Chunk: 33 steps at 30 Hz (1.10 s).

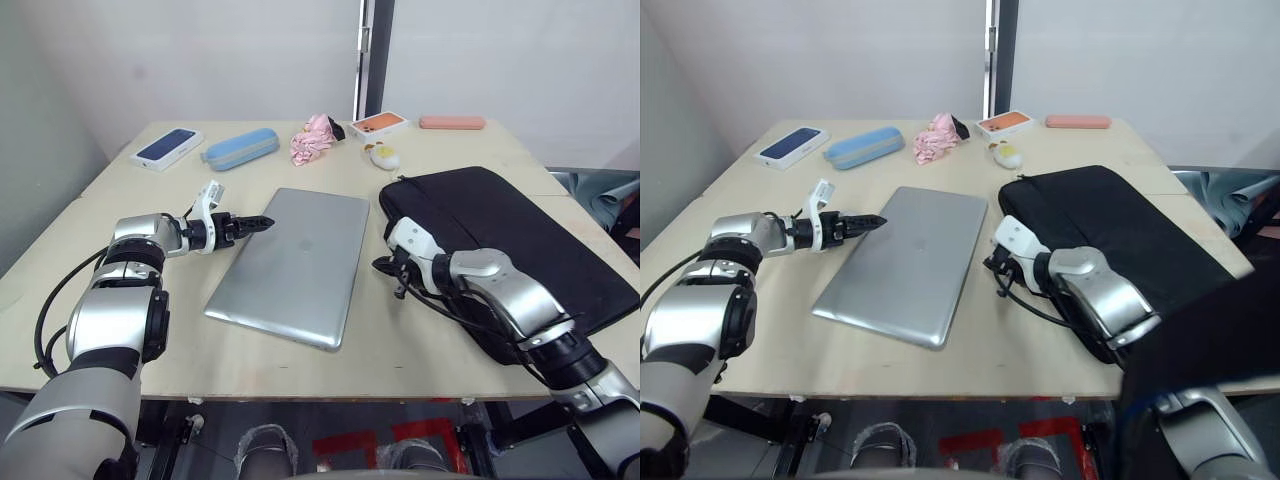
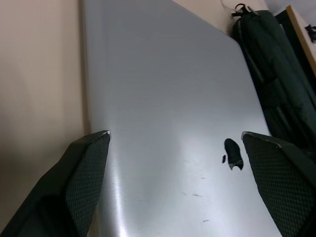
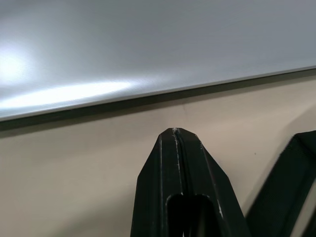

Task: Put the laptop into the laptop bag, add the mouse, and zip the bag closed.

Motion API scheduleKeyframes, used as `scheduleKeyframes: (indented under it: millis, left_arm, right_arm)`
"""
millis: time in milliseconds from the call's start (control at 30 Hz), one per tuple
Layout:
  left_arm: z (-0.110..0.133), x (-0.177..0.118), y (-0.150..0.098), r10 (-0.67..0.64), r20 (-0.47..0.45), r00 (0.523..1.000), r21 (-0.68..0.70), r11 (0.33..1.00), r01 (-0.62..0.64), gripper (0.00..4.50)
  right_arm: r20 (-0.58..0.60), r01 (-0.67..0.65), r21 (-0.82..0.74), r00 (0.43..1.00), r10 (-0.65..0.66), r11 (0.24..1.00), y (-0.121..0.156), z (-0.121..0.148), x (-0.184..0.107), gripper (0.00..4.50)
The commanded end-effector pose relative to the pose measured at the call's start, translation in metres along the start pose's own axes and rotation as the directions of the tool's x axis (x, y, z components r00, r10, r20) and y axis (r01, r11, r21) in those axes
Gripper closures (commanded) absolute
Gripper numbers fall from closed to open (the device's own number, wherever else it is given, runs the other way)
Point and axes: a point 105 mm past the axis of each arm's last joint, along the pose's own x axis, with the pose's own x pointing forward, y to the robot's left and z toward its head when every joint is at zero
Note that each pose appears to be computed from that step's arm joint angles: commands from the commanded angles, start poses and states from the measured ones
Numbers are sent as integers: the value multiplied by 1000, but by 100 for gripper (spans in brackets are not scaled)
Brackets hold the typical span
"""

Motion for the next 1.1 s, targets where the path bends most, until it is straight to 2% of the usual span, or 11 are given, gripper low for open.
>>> scheduleKeyframes:
  millis: [33, 267, 400, 600, 667, 867, 1067, 1100]
  left_arm:
    - [-1, -2, 2, 18, -22, 1000, 8, 1000, -18, 0]
    - [-3, -10, 4, 14, -63, 998, 15, 1000, -13, 0]
    - [-34, -5, 1, -45, -220, 974, 26, 998, 52, 0]
    - [-62, -3, -6, -147, -303, 942, -44, 989, 140, 0]
    - [-64, -2, -11, -188, -300, 935, -69, 982, 176, 0]
    - [-51, 0, -50, -386, -201, 900, -187, 917, 352, 0]
    - [-53, -1, -67, -427, -184, 885, -231, 894, 384, 0]
    - [-54, -1, -67, -418, -187, 889, -227, 899, 375, 53]
  right_arm:
    - [-1, 12, -61, 1000, -12, 998, -8, 7, 8, 448]
    - [-6, -25, -61, 1000, 25, 998, -4, 7, 21, 448]
    - [-1, -71, -68, 997, 71, 995, 7, 9, 26, 448]
    - [0, -93, -64, 996, 93, 994, 12, 9, 28, 448]
    - [0, -91, -63, 996, 91, 994, 10, 9, 27, 448]
    - [-1, -108, -67, 994, 109, 992, 8, 9, 22, 448]
    - [-9, -118, -80, 993, 118, 990, 9, 8, 21, 448]
    - [-10, -119, -81, 993, 119, 990, 9, 8, 21, 450]
